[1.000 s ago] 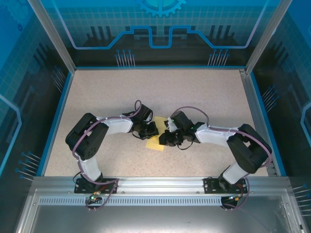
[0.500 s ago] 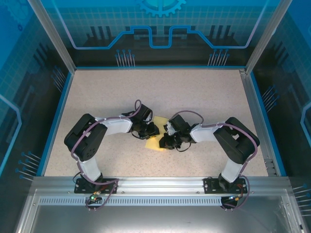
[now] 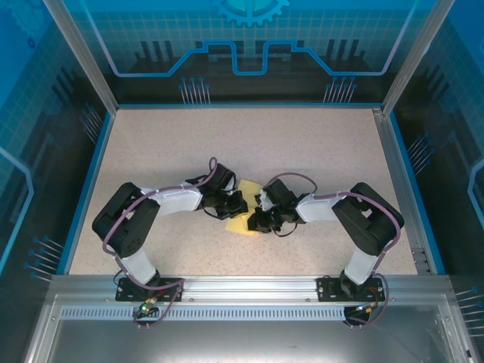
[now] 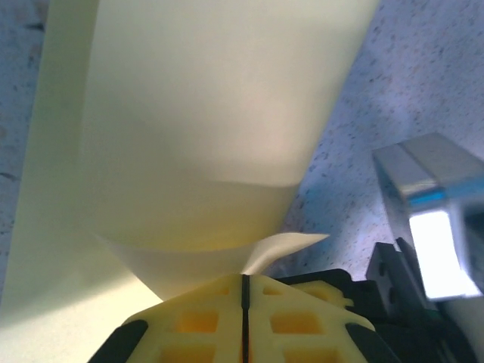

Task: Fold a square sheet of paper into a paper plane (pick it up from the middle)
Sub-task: Fold the triangle a second time at the center of the table.

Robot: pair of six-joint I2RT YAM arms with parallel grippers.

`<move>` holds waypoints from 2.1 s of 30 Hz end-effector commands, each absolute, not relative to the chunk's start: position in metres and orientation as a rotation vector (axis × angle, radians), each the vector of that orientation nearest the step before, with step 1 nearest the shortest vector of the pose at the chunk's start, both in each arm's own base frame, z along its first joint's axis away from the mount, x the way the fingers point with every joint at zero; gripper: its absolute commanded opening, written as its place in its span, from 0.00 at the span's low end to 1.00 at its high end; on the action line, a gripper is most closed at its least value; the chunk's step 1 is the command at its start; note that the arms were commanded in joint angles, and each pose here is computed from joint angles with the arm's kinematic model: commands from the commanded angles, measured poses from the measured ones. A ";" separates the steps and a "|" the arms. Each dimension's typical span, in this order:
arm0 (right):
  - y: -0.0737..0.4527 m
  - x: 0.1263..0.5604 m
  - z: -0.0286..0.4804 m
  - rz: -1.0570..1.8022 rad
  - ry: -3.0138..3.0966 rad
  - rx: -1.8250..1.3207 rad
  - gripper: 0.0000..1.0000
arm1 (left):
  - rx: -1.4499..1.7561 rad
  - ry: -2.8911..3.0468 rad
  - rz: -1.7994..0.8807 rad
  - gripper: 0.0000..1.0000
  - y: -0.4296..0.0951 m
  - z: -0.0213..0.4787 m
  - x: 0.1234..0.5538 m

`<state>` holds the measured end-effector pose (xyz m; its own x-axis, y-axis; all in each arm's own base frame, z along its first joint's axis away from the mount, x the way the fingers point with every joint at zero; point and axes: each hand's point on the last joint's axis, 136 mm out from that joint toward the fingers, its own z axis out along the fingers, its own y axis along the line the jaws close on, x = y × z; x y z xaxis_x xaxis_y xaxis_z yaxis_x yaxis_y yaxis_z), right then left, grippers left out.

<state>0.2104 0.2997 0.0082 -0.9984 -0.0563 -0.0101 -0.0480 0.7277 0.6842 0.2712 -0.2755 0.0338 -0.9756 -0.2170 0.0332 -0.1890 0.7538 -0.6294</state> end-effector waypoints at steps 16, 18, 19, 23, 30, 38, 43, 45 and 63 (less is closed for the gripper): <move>0.263 0.175 -0.035 -0.749 -2.919 0.023 0.00 | -0.419 2.928 -0.837 0.07 -0.250 -0.019 0.266; 0.261 0.174 -0.037 -0.722 -2.923 0.031 0.00 | -0.430 2.916 -0.810 0.07 -0.246 -0.018 0.269; 0.260 0.173 -0.037 -0.716 -2.924 0.029 0.00 | -0.435 2.912 -0.799 0.07 -0.244 -0.017 0.270; 0.258 0.172 -0.040 -0.693 -2.927 0.023 0.00 | -0.457 2.894 -0.745 0.06 -0.235 -0.012 0.277; 0.258 0.172 -0.039 -0.694 -2.925 0.027 0.00 | -0.476 2.870 -0.724 0.07 -0.226 -0.007 0.286; 0.259 0.173 -0.039 -0.703 -2.923 0.029 0.00 | -0.505 2.838 -0.746 0.07 -0.217 -0.013 0.292; 0.260 0.174 -0.039 -0.699 -2.922 0.024 0.00 | -0.488 2.823 -0.755 0.07 -0.215 -0.017 0.294; 0.259 0.174 -0.039 -0.695 -2.922 0.025 0.00 | -0.490 2.812 -0.753 0.06 -0.213 -0.020 0.294; 0.256 0.172 -0.041 -0.656 -2.921 0.011 0.00 | -0.455 2.784 -0.689 0.06 -0.198 -0.027 0.297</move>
<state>0.2099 0.2989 0.0068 -0.9982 -0.0591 -0.0074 -0.0506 0.7770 0.6274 0.2793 -0.2583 0.0110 -0.9715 -0.2330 -0.0429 -0.1452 0.7285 -0.6695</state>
